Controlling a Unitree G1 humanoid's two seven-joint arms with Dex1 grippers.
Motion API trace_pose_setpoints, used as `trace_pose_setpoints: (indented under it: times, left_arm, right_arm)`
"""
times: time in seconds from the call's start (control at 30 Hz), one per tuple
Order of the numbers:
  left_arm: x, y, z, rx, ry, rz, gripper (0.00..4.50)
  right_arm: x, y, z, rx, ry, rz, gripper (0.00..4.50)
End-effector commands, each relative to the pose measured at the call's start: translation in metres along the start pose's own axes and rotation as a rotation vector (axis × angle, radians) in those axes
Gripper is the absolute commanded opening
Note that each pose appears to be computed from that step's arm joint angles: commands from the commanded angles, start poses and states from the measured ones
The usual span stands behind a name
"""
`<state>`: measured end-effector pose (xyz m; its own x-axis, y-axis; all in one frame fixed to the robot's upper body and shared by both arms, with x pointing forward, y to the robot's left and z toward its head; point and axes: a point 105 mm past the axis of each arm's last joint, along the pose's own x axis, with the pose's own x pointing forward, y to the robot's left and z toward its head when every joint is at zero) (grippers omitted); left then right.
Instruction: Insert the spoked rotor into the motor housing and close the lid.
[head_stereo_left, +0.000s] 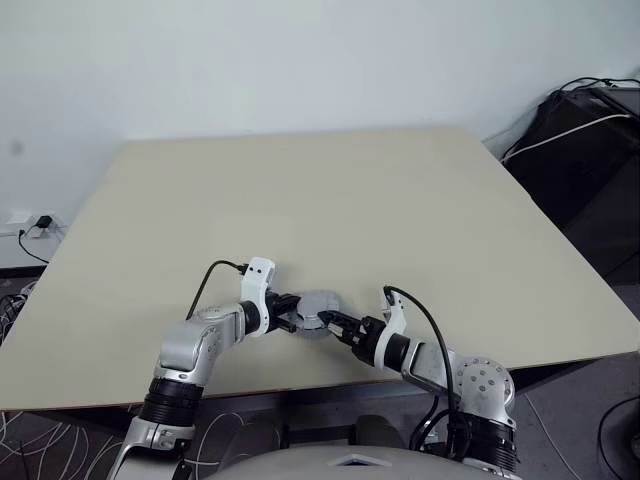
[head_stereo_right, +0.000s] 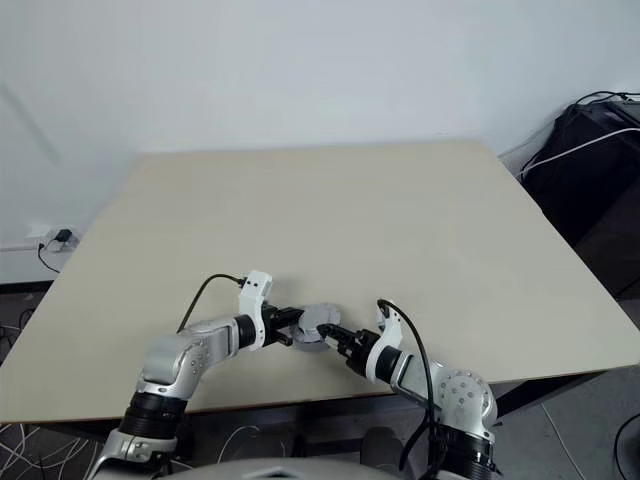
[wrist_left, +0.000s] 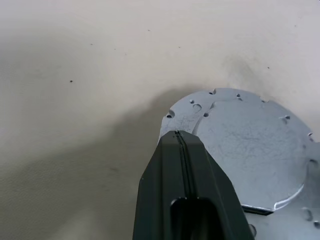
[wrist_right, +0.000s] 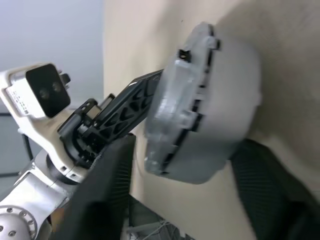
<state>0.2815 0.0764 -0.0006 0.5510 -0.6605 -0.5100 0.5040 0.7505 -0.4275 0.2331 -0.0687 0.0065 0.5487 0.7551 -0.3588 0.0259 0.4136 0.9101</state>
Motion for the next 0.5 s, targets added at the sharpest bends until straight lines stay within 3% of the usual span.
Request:
trace_pose_setpoints:
  times: [0.03,0.1,0.5]
  left_arm:
    - [0.008,-0.021,-0.008,-0.004,0.028,-0.086,0.0]
    - [0.008,-0.022,-0.008,-0.004,0.028,-0.087,0.0]
    - [0.008,-0.024,-0.006,-0.008,0.015,-0.096,0.0]
  right_arm:
    - [0.016,0.038,-0.005,-0.004,0.001,0.167,1.62]
    - [0.015,0.038,-0.003,-0.006,-0.008,0.163,1.35]
    - [0.012,0.023,-0.004,0.003,-0.018,0.095,1.35]
